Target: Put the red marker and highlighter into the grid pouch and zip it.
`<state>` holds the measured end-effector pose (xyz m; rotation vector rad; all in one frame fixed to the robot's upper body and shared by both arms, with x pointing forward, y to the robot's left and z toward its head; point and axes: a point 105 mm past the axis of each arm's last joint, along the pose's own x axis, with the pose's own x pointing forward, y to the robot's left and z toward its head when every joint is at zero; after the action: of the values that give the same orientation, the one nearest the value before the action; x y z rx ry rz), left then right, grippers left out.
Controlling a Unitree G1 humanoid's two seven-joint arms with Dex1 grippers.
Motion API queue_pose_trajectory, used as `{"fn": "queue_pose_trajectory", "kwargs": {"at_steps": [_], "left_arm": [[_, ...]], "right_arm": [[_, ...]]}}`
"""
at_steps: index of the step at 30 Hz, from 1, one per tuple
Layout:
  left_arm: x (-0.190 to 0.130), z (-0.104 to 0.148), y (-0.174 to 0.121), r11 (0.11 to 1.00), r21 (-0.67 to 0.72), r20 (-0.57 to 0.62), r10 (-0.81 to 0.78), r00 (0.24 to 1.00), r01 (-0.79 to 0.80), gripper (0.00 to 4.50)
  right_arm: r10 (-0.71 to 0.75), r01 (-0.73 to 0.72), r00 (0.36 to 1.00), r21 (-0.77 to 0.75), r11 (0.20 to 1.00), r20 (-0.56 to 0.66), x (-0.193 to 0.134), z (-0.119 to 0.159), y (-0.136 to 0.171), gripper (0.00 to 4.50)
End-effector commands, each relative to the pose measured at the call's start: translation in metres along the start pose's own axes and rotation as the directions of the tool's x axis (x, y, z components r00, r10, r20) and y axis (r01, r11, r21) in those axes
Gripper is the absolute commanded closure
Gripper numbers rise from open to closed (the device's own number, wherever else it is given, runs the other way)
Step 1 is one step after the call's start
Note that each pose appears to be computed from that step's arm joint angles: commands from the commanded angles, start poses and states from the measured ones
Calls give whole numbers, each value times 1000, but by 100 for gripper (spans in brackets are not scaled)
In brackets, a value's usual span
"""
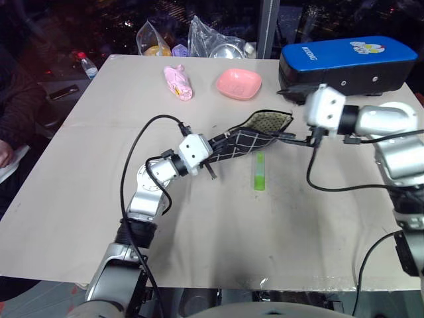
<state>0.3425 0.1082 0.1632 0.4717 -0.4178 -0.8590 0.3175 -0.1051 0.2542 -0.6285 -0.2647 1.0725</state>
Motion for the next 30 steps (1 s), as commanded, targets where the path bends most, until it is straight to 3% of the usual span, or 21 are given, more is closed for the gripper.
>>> {"fn": "queue_pose_trajectory", "kwargs": {"at_steps": [1,5,10,17,24,30], "left_arm": [[-6,12,15,996,18,26,83,996,-84,450],[-10,11,26,991,15,10,134,991,-134,450],[-14,12,37,988,31,-4,154,988,-153,450],[-17,11,39,988,35,-16,154,988,-153,450],[-18,12,34,988,32,-19,153,988,-153,450],[-15,12,30,989,23,-19,149,989,-148,450]], "right_arm": [[-17,12,999,194,981,28,0,8,30,2],[-121,150,988,383,912,-99,21,-29,71,2],[-184,302,939,443,844,-291,38,-73,101,2],[-215,408,874,421,810,-435,51,-106,117,2],[-237,544,778,436,717,-581,33,-130,123,2],[-249,607,744,471,640,-620,20,-132,124,237]]}}
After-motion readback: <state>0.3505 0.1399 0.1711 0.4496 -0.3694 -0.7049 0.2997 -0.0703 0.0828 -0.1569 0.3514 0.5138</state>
